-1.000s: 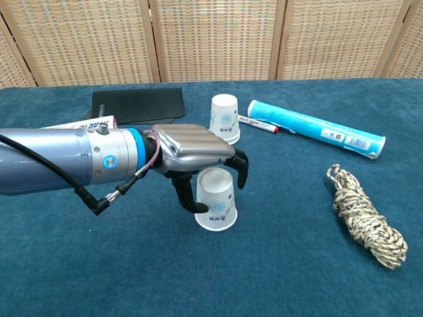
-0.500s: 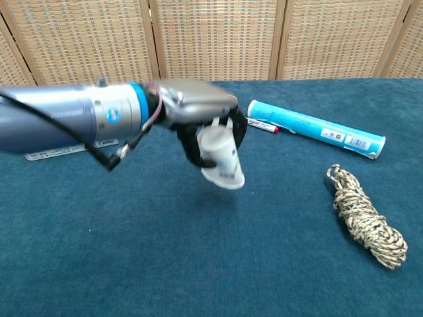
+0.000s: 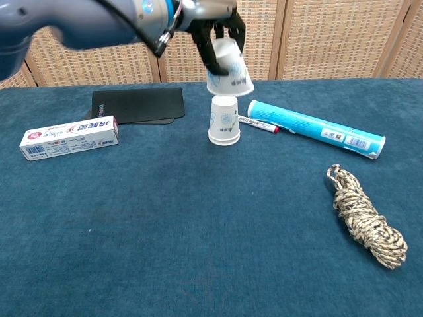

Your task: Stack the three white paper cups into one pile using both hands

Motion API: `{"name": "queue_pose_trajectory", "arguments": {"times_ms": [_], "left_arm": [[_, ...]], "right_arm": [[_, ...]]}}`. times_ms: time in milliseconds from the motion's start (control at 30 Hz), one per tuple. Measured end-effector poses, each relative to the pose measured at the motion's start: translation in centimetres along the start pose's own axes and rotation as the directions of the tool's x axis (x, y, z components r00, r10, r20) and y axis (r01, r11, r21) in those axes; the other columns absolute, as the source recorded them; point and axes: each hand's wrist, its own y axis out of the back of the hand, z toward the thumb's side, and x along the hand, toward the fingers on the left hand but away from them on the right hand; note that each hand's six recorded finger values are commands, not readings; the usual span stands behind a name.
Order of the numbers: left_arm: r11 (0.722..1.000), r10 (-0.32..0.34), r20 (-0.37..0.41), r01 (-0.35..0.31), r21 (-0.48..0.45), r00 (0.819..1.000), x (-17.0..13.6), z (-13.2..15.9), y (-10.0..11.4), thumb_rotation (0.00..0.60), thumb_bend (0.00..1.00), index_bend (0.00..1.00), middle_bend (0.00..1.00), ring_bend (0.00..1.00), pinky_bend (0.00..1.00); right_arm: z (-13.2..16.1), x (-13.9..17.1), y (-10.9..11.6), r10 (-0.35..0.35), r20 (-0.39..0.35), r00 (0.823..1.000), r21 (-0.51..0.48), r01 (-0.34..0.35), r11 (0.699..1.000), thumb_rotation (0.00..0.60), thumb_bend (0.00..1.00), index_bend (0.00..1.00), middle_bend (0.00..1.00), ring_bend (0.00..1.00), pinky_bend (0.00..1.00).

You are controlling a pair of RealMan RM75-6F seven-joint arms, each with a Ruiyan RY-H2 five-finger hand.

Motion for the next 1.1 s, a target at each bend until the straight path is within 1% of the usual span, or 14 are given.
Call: {"name": "queue_pose_trajectory", "arguments": {"times_ms": [100, 200, 467, 600, 933, 967, 1033, 1100], "left_arm": [[1.0, 0.005, -0.038, -0.005, -0.004, 0.999, 1.4, -0.5, 0.5, 0.6, 0.31, 0.48, 0.33, 0.33, 0.34], [1.0, -0.004, -0.069, 0.002, -0.017, 0.998, 2.5, -0.9, 0.3, 0.6, 0.31, 0.48, 0.33, 0.33, 0.34], [0.997, -0.063, -0.123, 0.057, -0.049, 0.99, 3.9, -2.0, -1.5, 0.6, 0.3, 0.46, 0.31, 0.32, 0.32], [0.995, -0.091, -0.127, 0.085, -0.056, 0.988, 4.1, -2.1, -2.1, 0.6, 0.3, 0.45, 0.31, 0.31, 0.32], [0.994, -0.102, -0.132, 0.097, -0.044, 0.986, 4.3, -2.0, -2.1, 0.6, 0.3, 0.43, 0.29, 0.29, 0.29], [0.994, -0.102, -0.133, 0.097, -0.043, 0.986, 4.3, -2.0, -2.1, 0.6, 0.3, 0.42, 0.28, 0.28, 0.29], [0.994, -0.102, -0.136, 0.098, -0.039, 0.985, 4.3, -2.0, -2.2, 0.6, 0.29, 0.36, 0.23, 0.24, 0.27], [0.994, -0.105, -0.139, 0.101, -0.042, 0.985, 4.4, -2.1, -2.4, 0.6, 0.26, 0.23, 0.13, 0.13, 0.23]], "right_arm": [[-0.1, 0.0, -0.1, 0.004, 0.004, 1.0, 0.001, -0.004, 1.0, 0.6, 0.0, 0.04, 0.01, 0.0, 0.0], [-0.2, 0.0, -0.1, 0.004, 0.008, 1.0, 0.001, -0.004, 1.0, 0.6, 0.0, 0.04, 0.01, 0.0, 0.0], [-0.9, -0.2, -0.4, 0.014, 0.031, 0.999, 0.001, -0.014, 1.0, 0.6, 0.0, 0.04, 0.01, 0.0, 0.0], [-1.1, -0.3, -0.2, 0.008, 0.036, 0.999, -0.002, -0.008, 1.0, 0.6, 0.0, 0.04, 0.01, 0.0, 0.0], [-1.1, -0.3, -0.1, 0.003, 0.035, 0.999, -0.007, -0.003, 1.0, 0.6, 0.0, 0.04, 0.01, 0.0, 0.0], [-1.1, -0.3, 0.0, 0.003, 0.035, 0.999, -0.007, -0.003, 1.0, 0.6, 0.0, 0.04, 0.01, 0.0, 0.0], [-1.1, -0.3, 0.0, 0.003, 0.035, 0.999, -0.007, -0.003, 1.0, 0.6, 0.0, 0.04, 0.01, 0.0, 0.0], [-1.1, -0.2, 0.0, 0.003, 0.035, 0.999, -0.008, -0.003, 1.0, 0.6, 0.0, 0.04, 0.01, 0.0, 0.0]]}}
